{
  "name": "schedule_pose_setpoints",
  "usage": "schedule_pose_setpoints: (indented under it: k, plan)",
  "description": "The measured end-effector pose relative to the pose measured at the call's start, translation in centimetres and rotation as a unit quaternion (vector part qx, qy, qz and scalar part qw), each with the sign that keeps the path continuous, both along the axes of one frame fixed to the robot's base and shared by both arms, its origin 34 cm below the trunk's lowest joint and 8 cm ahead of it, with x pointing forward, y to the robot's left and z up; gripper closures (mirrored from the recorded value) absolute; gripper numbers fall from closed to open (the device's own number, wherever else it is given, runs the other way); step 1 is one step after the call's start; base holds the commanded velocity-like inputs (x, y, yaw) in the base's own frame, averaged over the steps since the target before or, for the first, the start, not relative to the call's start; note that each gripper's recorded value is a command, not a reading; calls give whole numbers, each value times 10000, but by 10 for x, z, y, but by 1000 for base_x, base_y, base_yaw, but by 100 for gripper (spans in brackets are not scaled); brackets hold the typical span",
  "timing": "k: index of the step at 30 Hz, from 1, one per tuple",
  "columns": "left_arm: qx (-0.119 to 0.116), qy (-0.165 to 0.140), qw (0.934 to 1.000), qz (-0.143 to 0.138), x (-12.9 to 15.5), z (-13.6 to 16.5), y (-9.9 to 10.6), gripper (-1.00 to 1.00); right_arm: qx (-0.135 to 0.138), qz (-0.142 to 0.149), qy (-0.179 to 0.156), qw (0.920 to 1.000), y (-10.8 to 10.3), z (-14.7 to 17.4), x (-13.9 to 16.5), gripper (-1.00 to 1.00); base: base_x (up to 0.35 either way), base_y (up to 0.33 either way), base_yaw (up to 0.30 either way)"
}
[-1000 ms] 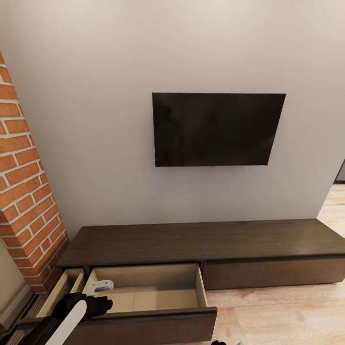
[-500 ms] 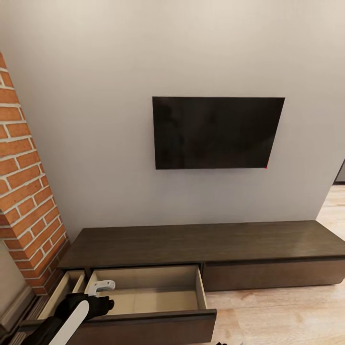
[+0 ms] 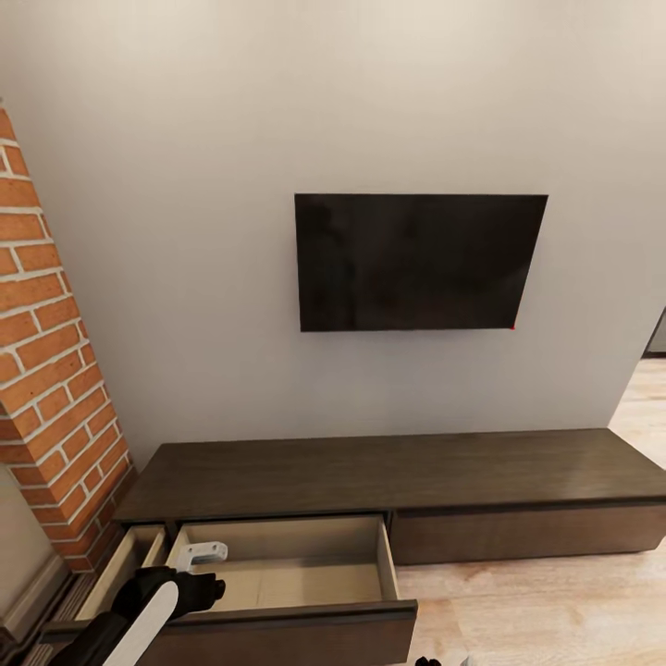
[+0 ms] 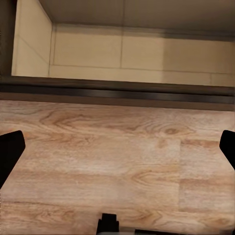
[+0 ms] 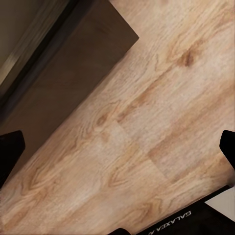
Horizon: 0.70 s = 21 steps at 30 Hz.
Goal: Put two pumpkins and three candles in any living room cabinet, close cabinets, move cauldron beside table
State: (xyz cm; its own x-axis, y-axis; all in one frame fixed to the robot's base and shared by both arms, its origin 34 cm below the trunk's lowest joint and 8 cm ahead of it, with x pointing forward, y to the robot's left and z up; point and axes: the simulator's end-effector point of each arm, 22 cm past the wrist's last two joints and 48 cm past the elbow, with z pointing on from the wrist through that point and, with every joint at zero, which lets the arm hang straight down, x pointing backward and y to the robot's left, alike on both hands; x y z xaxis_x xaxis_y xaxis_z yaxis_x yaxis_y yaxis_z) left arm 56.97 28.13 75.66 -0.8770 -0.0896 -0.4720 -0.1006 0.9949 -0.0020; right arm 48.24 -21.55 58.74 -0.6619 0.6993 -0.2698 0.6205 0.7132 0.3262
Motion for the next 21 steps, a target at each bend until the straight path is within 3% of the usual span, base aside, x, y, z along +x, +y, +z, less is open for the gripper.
schedule_pose_setpoints:
  k: [21]
  plan:
    - [38, 12, 10000, -26, -4, 27, 0, -100, -13, -16, -67, 10000, -1, 29, 0, -100, 0, 0, 0]
